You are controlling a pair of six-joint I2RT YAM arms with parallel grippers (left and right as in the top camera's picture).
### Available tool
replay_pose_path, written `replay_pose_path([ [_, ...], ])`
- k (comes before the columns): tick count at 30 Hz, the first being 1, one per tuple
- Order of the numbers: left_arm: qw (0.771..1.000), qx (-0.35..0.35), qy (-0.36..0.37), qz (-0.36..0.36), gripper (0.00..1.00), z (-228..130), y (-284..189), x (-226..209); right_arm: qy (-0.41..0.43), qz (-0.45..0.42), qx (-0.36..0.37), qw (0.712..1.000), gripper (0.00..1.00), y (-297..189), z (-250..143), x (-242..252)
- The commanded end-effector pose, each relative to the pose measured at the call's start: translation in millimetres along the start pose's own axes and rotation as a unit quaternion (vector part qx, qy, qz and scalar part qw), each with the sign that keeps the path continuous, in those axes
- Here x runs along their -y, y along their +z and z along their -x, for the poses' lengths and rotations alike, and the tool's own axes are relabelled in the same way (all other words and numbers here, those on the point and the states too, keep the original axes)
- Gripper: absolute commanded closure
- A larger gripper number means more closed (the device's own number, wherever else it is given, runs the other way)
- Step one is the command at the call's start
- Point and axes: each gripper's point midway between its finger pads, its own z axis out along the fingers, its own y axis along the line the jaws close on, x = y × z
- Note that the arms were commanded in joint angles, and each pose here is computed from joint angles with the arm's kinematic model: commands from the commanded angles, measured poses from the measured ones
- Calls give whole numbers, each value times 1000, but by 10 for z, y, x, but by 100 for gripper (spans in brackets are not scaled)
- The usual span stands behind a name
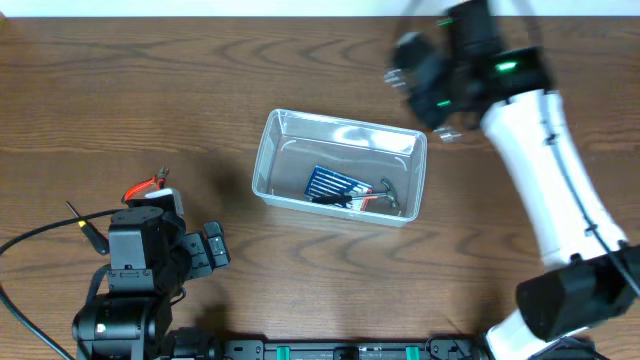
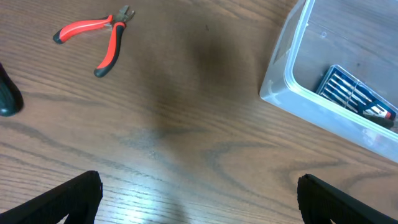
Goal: Pack container
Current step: 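Carry the wrench with the right gripper into the container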
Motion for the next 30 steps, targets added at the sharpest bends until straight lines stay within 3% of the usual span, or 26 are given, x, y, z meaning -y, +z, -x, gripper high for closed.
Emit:
replay_pose_path([
  [1,1000,7,2,1,2,46,-51,7,-58,33,-7,998,99,202,193,-501],
  [5,1000,7,2,1,2,44,-51,6,-84,60,-33,994,99,584,211,-779],
  [14,1000,6,2,1,2,39,-51,5,-79,119,-132,981,99,1522,-255,-903],
  [24,1000,14,2,0,2,76,-51,14,-87,161,-157,970,96,1890,-478,-1007],
  [25,1000,14,2,0,2,78,-51,14,-88,162,-159,970,84,1904,-497,-999],
  [26,1000,15,2,-1,2,82,-52,15,-88,162,-159,970,63,1904,-501,-985],
  [27,1000,15,2,-1,2,84,-52,16,-87,161,-159,970,52,1904,-503,-969],
  [28,1000,15,2,-1,2,85,-52,15,-85,160,-158,971,32,1905,-503,-948],
  [30,1000,17,2,-1,2,92,-52,17,-83,151,-160,972,11,1902,-515,-882],
])
